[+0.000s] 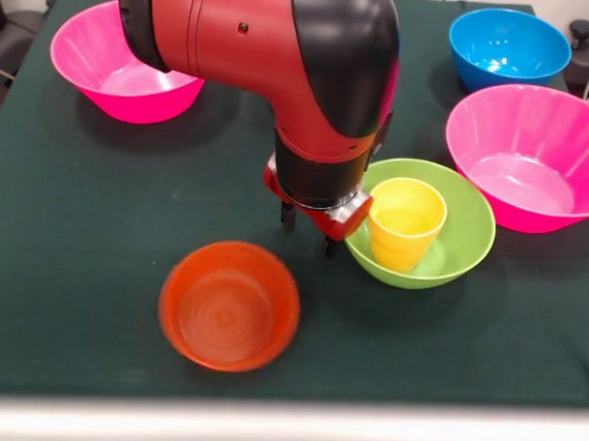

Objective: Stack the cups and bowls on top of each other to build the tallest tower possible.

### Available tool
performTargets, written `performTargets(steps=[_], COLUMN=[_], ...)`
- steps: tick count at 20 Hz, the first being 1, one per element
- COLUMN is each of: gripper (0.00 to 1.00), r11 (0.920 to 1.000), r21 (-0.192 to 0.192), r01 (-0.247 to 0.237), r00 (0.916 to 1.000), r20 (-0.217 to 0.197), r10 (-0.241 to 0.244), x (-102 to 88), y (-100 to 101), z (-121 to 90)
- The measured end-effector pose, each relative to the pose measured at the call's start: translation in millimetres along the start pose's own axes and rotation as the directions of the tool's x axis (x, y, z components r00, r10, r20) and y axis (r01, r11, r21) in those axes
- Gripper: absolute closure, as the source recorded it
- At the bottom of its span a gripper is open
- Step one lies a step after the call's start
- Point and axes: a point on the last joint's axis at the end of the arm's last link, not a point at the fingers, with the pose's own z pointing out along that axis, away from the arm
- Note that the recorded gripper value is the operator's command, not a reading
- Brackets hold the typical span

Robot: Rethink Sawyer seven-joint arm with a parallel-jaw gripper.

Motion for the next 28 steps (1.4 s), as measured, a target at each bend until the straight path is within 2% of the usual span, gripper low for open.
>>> performTargets(steps=[4, 9, 18, 28], gripper=[0.00, 0.00, 0.00, 0.00], r11=[1.0000, 0.9999, 0.9983, 0.9975], r21=[-0.005, -0.013, -0.059, -0.070], r01=[-0.003, -0.006, 0.002, 0.009], r00=[1.0000, 0.9999, 1.0000, 0.9998], r20=[-0.001, -0.011, 0.004, 0.018], r10=[0.003, 0.006, -0.001, -0.008], x=[5.1, 11.2, 10.4, 5.2], y=[-2.7, -3.1, 13.3, 19.7], z=[-2.8, -17.2, -44.3, -52.5])
